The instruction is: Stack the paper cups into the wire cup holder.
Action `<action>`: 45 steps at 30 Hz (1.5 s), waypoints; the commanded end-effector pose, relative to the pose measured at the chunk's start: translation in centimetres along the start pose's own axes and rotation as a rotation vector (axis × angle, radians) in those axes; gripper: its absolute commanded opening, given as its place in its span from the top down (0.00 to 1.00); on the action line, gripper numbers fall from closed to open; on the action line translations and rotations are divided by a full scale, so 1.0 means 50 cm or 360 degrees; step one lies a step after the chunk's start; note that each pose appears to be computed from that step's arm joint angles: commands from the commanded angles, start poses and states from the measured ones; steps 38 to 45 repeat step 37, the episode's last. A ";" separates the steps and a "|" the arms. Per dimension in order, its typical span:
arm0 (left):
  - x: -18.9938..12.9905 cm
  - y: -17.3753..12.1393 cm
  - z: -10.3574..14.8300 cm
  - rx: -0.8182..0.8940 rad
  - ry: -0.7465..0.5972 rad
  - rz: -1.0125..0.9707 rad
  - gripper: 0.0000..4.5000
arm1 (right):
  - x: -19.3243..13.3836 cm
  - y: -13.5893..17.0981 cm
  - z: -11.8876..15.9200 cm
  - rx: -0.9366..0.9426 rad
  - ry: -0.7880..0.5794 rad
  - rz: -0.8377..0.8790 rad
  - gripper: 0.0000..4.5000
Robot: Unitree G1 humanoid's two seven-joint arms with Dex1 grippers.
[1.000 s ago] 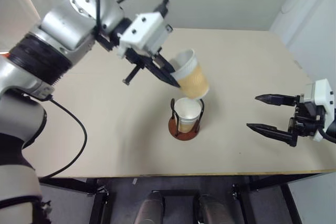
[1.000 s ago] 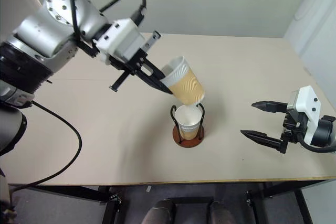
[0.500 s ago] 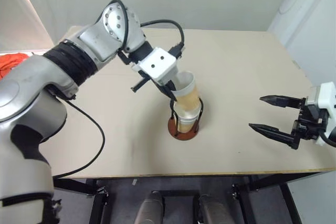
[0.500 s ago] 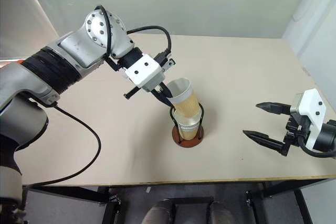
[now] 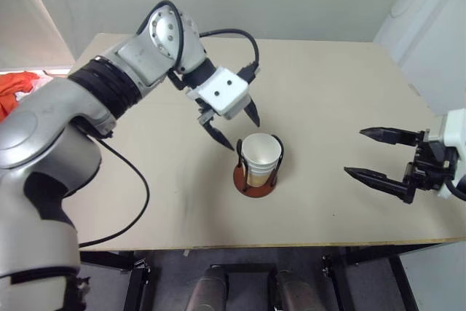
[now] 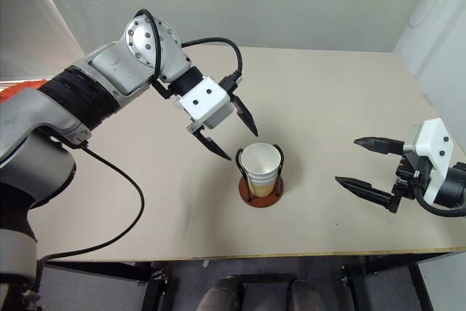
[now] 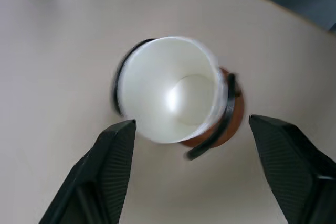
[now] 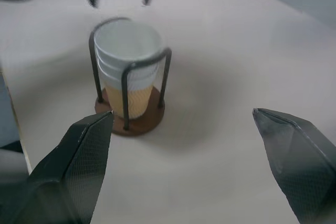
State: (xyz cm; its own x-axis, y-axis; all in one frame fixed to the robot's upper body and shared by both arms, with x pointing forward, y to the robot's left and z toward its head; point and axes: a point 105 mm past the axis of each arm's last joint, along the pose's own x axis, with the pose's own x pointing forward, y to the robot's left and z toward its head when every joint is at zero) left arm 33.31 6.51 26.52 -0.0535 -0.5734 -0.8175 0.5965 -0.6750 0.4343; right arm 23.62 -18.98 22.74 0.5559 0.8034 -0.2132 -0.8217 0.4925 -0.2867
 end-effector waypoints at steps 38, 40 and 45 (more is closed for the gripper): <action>-0.222 -0.461 -0.099 -0.1834 -0.0270 0.1339 0.21 | 0.172 -0.189 0.012 -0.0214 -0.0022 0.0351 0.00; -0.222 -0.461 -0.099 -0.1834 -0.0270 0.1339 0.21 | 0.172 -0.189 0.012 -0.0214 -0.0022 0.0351 0.00; -0.222 -0.461 -0.099 -0.1834 -0.0270 0.1339 0.21 | 0.172 -0.189 0.012 -0.0214 -0.0022 0.0351 0.00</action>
